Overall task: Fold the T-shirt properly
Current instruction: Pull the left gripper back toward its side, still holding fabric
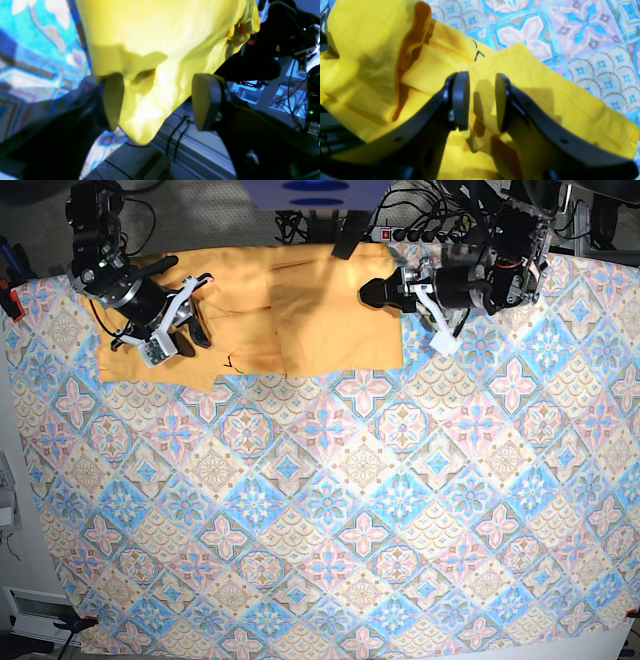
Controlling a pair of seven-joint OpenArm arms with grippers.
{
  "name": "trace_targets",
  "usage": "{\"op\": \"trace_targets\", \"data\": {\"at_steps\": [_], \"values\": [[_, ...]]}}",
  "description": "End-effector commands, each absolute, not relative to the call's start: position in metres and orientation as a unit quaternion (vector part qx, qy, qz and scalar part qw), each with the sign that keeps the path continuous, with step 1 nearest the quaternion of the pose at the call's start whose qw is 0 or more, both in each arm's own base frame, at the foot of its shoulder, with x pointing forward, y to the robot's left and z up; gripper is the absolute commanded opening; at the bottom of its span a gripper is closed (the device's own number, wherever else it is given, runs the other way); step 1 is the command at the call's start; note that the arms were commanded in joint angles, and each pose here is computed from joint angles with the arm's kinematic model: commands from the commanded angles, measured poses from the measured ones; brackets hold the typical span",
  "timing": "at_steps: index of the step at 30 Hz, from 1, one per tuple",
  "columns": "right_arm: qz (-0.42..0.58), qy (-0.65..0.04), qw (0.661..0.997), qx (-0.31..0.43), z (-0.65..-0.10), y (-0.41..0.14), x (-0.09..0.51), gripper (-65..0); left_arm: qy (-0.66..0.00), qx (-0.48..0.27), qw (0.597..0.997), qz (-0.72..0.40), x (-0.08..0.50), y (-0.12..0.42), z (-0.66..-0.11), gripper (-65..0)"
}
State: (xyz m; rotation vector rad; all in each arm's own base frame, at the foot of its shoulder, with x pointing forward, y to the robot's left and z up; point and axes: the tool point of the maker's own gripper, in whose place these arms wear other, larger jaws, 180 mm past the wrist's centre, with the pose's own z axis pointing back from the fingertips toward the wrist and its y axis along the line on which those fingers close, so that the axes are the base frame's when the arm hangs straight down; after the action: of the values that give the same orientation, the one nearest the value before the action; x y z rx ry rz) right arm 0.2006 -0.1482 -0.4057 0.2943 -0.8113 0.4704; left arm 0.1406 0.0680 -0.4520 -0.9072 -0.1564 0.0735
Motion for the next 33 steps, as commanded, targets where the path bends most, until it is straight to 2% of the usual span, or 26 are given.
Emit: {"op": "trace_targets", "data": {"at_steps": [1,7,14,20,26,33], "values": [[0.227,-0.409,0.872,0.145,-0.396,-0.148,0.207,-47.4,-0.089,-0.451,0.888,0.029,0.143,0.066,-0.44,-22.6],[0.23,-0.421,0.866,0.142,-0.389,-0.147,0.219,-47.4,-0.101,-0.458,0.883,-0.013,0.136,0.06,-0.415,-22.6],[0.23,-0.423,0.865,0.141,-0.388,-0.147,0.221,-47.4,-0.109,-0.414,0.904,0.003,0.14,0.096,-0.425,-22.6],[0.231,-0.424,0.865,0.141,-0.388,-0.147,0.221,-47.4,-0.108,-0.38,0.919,-0.01,0.139,0.103,-0.436,-22.6],[0.231,-0.424,0.865,0.141,-0.388,-0.147,0.221,-47.4,-0.067,-0.368,0.927,0.028,0.129,0.097,-0.474,-22.6],[0.231,-0.424,0.865,0.141,-0.388,-0.147,0.221,-47.4,-0.073,-0.371,0.926,0.014,0.142,0.072,-0.478,-22.7]]}}
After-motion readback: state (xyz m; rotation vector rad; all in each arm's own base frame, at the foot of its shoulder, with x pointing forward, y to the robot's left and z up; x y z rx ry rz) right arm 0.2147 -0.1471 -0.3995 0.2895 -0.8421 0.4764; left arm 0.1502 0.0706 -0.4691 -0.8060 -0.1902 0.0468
